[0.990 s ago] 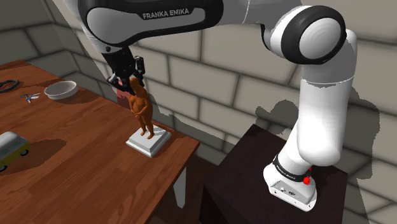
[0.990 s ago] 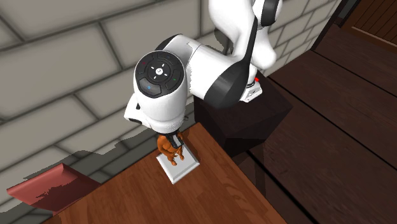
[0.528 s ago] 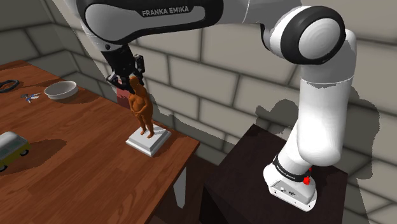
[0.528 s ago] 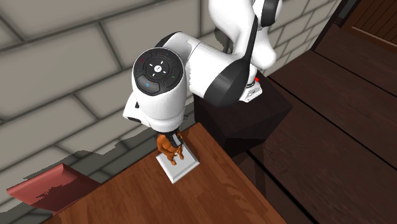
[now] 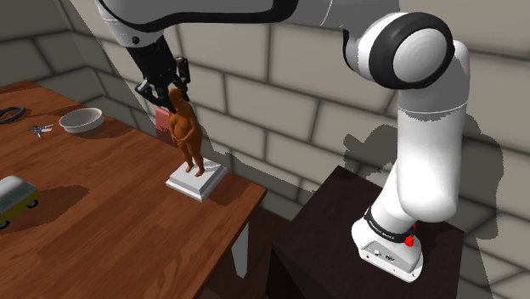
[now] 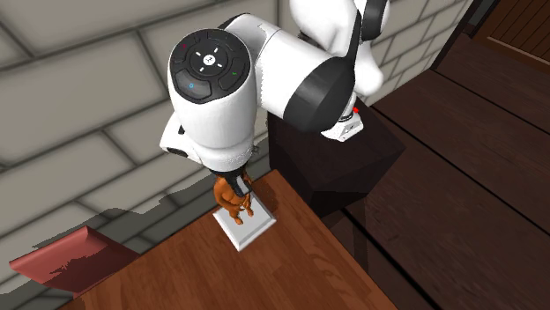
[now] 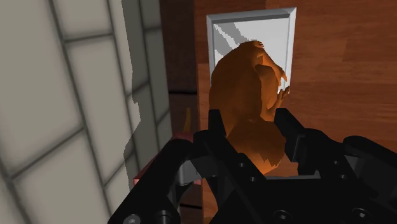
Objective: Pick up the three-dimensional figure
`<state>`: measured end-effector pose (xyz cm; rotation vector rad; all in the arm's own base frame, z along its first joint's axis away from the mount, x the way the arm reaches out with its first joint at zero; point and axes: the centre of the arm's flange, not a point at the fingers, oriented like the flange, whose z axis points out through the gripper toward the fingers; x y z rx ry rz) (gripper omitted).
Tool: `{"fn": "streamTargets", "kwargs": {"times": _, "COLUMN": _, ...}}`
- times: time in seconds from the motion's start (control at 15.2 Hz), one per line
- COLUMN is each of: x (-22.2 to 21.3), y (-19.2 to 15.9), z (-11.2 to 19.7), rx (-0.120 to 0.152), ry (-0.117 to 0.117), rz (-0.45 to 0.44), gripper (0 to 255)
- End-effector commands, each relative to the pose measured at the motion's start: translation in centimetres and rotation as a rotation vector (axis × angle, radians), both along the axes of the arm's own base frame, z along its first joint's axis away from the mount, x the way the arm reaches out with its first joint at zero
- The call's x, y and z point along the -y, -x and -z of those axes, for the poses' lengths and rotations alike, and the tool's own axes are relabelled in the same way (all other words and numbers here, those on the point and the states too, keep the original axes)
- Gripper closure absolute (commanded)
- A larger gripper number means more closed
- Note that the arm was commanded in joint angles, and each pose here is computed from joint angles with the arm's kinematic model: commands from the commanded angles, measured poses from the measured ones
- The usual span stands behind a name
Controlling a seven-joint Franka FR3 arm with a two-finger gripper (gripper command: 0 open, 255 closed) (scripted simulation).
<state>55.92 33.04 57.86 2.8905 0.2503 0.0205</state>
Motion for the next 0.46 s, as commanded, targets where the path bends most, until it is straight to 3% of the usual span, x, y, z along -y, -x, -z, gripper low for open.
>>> {"fn": "streamTargets", "kwargs": {"times": 0.0, "x": 0.1, "y": 0.1, "z": -1.3, "rx": 0.001, "ry": -0.001, "rz": 0.0, "gripper": 255}}
{"fn": "streamTargets", "kwargs": {"times": 0.4, "x": 0.1, "y": 0.1, "z": -3.5, "rx": 0.001, "ry": -0.001, "rz": 0.0, "gripper": 255}}
